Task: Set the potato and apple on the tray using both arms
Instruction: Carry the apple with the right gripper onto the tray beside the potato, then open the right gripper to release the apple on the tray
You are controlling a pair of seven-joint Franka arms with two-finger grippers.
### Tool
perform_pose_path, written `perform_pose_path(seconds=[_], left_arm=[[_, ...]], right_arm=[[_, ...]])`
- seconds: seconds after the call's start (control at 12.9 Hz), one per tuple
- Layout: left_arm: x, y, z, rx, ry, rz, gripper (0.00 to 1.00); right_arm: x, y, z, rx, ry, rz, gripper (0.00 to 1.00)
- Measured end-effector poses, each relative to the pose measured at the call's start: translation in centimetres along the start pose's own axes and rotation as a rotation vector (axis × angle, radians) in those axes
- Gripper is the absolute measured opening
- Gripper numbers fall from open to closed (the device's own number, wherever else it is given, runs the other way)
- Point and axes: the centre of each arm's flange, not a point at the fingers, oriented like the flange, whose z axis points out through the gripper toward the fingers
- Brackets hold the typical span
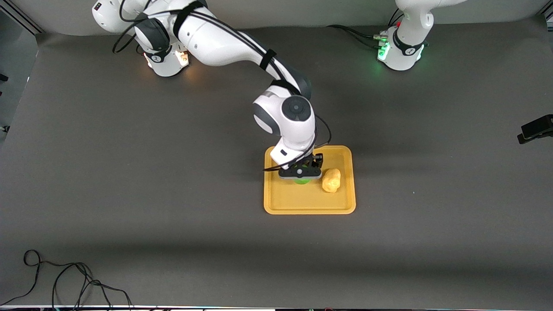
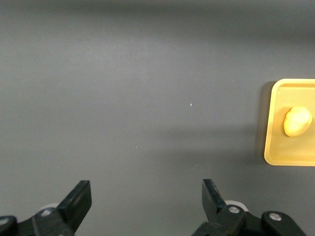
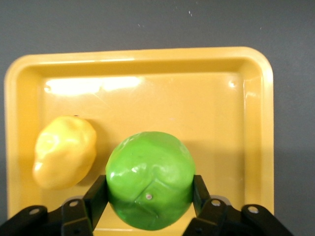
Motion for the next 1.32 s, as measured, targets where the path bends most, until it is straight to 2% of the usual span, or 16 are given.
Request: perform_pose_path(seconds=[0.62, 1.09, 1.16, 1.32], left_arm=[[0.3, 0.1, 0.5, -0.001, -0.007, 0.002, 1.00], [0.8, 0.9, 1.5, -0.005, -0.022, 0.018, 1.00], [1.1, 1.1, 1.9, -0.006, -0.030, 0.022, 1.00], [1.4, 1.1, 2.7, -0.007, -0.042, 0.023, 1.00]], right_arm=[[-0.1, 1.2, 4.4, -0.043, -0.020, -0.026, 0.74], [0.1, 1.2, 4.8, -0.031, -0.008, -0.029, 0.74], [0.1, 1.2, 5.1, -0.030, -0.006, -0.029, 0.80], [0.0, 1.1, 5.2, -0.028, -0.005, -0.030, 1.00]])
